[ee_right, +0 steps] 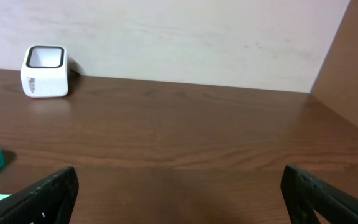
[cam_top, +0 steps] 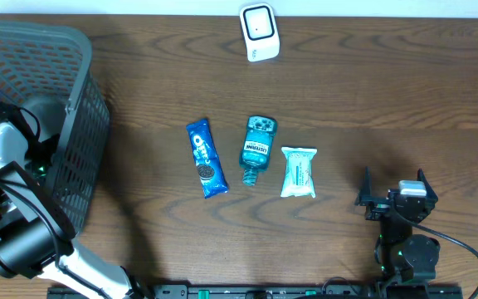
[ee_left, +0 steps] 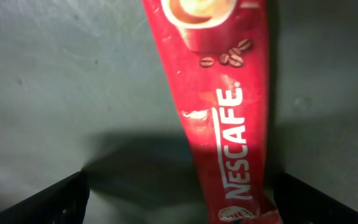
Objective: Scan the item barcode
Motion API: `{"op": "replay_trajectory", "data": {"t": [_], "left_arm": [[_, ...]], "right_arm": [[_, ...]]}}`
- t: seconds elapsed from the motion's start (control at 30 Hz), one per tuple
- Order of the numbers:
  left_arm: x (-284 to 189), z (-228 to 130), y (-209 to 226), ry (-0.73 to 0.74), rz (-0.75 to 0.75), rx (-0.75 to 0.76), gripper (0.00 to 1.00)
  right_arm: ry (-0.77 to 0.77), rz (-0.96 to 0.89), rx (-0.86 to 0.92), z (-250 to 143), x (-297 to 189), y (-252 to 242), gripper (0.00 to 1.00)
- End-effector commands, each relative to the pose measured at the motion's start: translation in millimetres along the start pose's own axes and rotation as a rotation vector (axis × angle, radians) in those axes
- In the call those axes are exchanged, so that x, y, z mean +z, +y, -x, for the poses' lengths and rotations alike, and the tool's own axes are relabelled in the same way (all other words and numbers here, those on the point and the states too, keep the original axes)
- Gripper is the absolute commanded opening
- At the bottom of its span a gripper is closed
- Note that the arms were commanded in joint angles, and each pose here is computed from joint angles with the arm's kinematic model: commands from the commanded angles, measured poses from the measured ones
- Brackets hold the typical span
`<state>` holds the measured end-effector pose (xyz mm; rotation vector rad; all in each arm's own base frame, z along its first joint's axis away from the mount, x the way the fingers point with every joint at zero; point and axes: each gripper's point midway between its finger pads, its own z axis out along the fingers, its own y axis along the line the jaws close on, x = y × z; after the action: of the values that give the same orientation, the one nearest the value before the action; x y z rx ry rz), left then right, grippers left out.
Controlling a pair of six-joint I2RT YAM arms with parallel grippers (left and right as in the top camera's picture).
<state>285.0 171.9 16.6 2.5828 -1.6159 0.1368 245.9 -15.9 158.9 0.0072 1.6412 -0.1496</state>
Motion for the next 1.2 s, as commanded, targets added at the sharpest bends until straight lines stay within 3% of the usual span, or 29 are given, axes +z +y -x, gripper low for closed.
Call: {"op": "replay_trajectory", "data": {"t": [0.0, 0.53, 0.57, 0.63, 0.67, 0.83, 0.9, 1.0, 1.17], "left_arm": [[60, 7, 65, -0.006, 0.288, -0.086, 0.96], [54, 64, 66, -0.221, 0.277, -0.111, 0.96], [54, 66, 66, -0.229, 0.278, -0.105, 0.9], [54, 69, 67, -0.245, 0.287, -0.096, 0.57], [56, 69, 68, -0.246, 0.293, -0.079, 0.49], [66, 69, 74, -0.231, 0.337, -0.031, 0.28], [74, 69, 80, -0.218, 0.375, -0.003, 0.27], [81, 68, 87, -0.2, 0.42, 0.033, 0.08], [77, 65, 91, -0.184, 0.445, 0.036, 0.08]], "right_arm": [[-0.002, -0.002, -0.005, 0, 0, -1, 0.99], [-0.002, -0.002, -0.005, 0, 0, -1, 0.99], [-0.002, -0.002, -0.005, 0, 0, -1, 0.99], [-0.002, -0.002, -0.005, 0, 0, -1, 0.99], [-0.002, -0.002, -0.005, 0, 0, -1, 0.99], [-0.002, -0.002, -0.005, 0, 0, -1, 0.99], [-0.002, -0.002, -0.005, 0, 0, -1, 0.99], [-0.002, -0.002, -0.005, 0, 0, -1, 0.99], [-0.002, -0.002, -0.005, 0, 0, -1, 0.99]]}}
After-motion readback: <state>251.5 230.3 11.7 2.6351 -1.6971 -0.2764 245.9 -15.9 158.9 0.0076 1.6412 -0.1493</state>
